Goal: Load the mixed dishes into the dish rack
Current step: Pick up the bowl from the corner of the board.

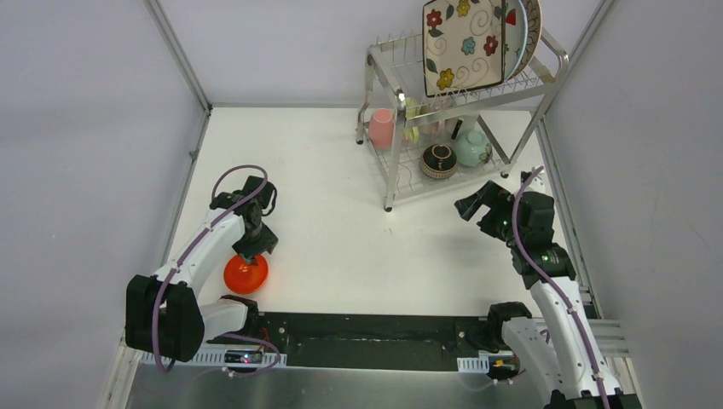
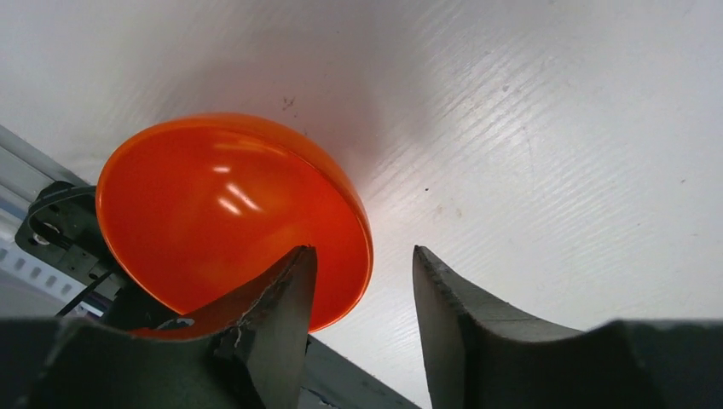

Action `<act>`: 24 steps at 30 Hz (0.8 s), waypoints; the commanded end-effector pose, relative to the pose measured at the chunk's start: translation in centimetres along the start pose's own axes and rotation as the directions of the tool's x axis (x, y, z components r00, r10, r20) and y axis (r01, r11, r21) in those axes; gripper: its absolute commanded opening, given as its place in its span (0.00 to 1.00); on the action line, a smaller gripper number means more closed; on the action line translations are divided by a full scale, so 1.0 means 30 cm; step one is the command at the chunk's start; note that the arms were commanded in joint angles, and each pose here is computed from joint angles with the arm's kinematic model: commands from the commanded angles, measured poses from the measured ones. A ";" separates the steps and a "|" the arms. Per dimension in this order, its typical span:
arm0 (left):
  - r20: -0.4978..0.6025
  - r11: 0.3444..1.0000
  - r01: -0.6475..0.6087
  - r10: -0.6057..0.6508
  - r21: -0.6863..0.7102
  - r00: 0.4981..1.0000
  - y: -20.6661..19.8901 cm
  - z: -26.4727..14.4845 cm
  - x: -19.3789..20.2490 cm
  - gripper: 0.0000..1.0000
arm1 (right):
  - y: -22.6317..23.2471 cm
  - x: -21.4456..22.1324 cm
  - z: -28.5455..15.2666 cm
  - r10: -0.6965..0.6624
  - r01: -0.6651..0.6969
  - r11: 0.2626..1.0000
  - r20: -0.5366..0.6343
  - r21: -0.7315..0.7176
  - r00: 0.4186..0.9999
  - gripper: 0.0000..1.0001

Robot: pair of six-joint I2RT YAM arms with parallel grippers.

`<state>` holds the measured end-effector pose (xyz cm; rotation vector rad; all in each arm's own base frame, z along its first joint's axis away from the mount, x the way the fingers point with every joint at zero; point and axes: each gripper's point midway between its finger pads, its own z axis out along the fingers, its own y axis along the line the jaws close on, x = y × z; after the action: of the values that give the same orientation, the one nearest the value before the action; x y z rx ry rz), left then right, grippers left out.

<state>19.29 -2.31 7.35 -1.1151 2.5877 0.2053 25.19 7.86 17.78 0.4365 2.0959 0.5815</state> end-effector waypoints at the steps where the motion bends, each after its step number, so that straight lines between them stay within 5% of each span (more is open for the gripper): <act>1: 0.009 1.000 0.019 -0.018 -0.018 1.000 0.019 0.019 0.002 0.50 | 0.029 -0.027 -0.025 -0.011 0.013 0.999 0.042 -0.043 0.999 1.00; 10: -0.035 1.000 0.017 -0.018 -0.018 0.999 0.004 0.055 0.034 0.43 | 0.037 -0.006 -0.027 0.007 -0.005 0.998 0.024 -0.066 1.000 0.99; 17: -0.056 0.997 -0.009 0.014 0.075 0.998 -0.051 0.023 0.033 0.00 | 0.069 0.013 -0.029 0.053 -0.051 0.989 0.015 -0.136 0.998 0.98; 24: -0.084 0.947 -0.060 0.090 0.315 0.992 -0.167 -0.091 0.039 0.00 | 0.167 0.055 -0.035 0.070 -0.083 0.944 -0.052 -0.319 0.996 0.96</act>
<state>18.74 -4.35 6.03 -1.0607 2.6915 0.0673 23.64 10.58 17.47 0.3929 2.0703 0.7977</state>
